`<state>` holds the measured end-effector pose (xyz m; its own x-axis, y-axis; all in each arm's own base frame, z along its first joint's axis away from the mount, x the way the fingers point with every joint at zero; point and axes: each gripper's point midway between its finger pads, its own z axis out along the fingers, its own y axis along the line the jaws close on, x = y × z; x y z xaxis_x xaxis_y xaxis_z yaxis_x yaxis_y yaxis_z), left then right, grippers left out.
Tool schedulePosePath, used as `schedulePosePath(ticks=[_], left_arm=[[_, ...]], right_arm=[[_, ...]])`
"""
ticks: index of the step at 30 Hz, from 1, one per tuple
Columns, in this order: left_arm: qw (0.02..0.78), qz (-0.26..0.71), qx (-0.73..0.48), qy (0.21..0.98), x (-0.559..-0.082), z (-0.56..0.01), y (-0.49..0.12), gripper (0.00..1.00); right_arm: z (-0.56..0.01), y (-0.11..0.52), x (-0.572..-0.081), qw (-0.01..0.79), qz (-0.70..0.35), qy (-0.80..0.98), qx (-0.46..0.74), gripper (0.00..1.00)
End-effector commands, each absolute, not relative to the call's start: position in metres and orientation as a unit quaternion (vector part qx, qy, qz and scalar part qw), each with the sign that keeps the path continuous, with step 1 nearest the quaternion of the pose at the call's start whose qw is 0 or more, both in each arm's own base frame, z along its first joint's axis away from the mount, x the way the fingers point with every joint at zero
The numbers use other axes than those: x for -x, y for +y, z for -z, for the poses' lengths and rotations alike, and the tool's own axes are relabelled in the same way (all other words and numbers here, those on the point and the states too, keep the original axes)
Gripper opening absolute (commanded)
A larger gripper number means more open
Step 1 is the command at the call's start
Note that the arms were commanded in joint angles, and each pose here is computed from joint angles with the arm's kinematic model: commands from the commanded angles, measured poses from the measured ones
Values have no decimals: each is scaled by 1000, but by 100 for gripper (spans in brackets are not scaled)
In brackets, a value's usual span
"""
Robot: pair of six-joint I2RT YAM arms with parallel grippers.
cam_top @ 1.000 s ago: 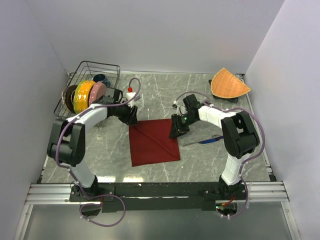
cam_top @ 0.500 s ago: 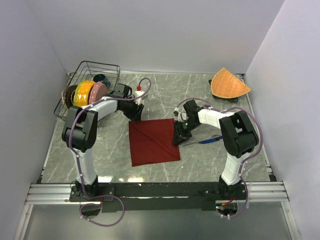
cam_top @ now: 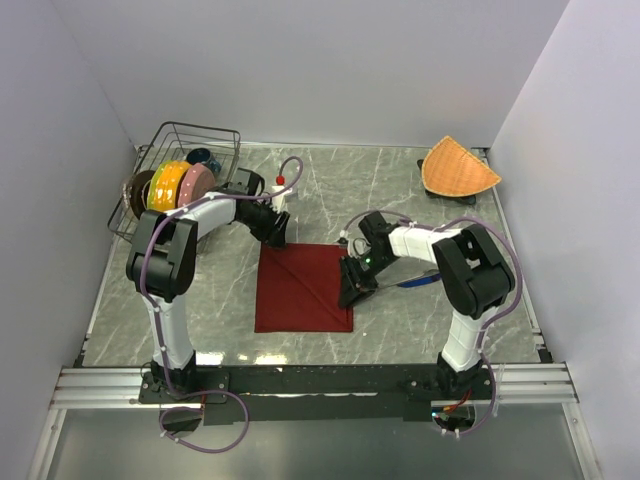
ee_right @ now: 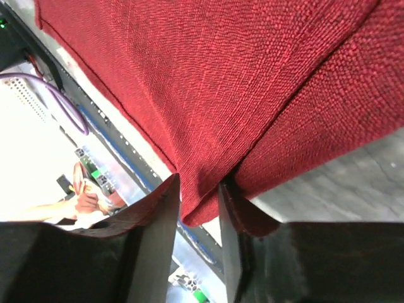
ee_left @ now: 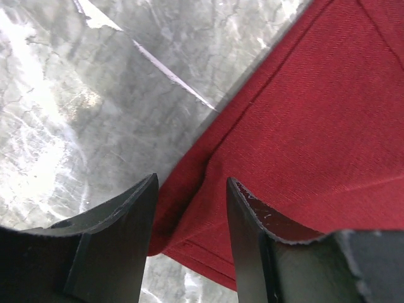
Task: Fold the napkin into a case and place the utensils inside
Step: Smooth out the upper triangle-folded napkin at the center of the board, then pick up the upper triangle-folded napkin from the center of the board.
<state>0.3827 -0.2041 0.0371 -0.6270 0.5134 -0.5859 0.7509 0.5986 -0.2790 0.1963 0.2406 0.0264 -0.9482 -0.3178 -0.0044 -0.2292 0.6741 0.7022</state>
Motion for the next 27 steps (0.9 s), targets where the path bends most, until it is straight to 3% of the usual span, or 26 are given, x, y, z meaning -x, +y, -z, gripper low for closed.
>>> schedulePosePath(ticks=[1,5,12,17,27], left_arm=[[254,286,-378,843,-396,-60,-210,54],[256,287,-387,838,-400,-66,-205,57],[235,290,-408,833,-396,-61,-200,65],[274,321,-429,798,-399,-86,-218,70],[274,378,-506,725,-395,-79,-288,61]], right_arm=[[-65,239,-225,13,383,-907,-174,41],[-95,232,-258,-41,371,-906,-200,45],[-113,224,-336,-119,335,-909,-219,67],[-93,212,-365,-112,337,-919,-173,70],[-76,201,-378,-90,395,-909,-103,73]])
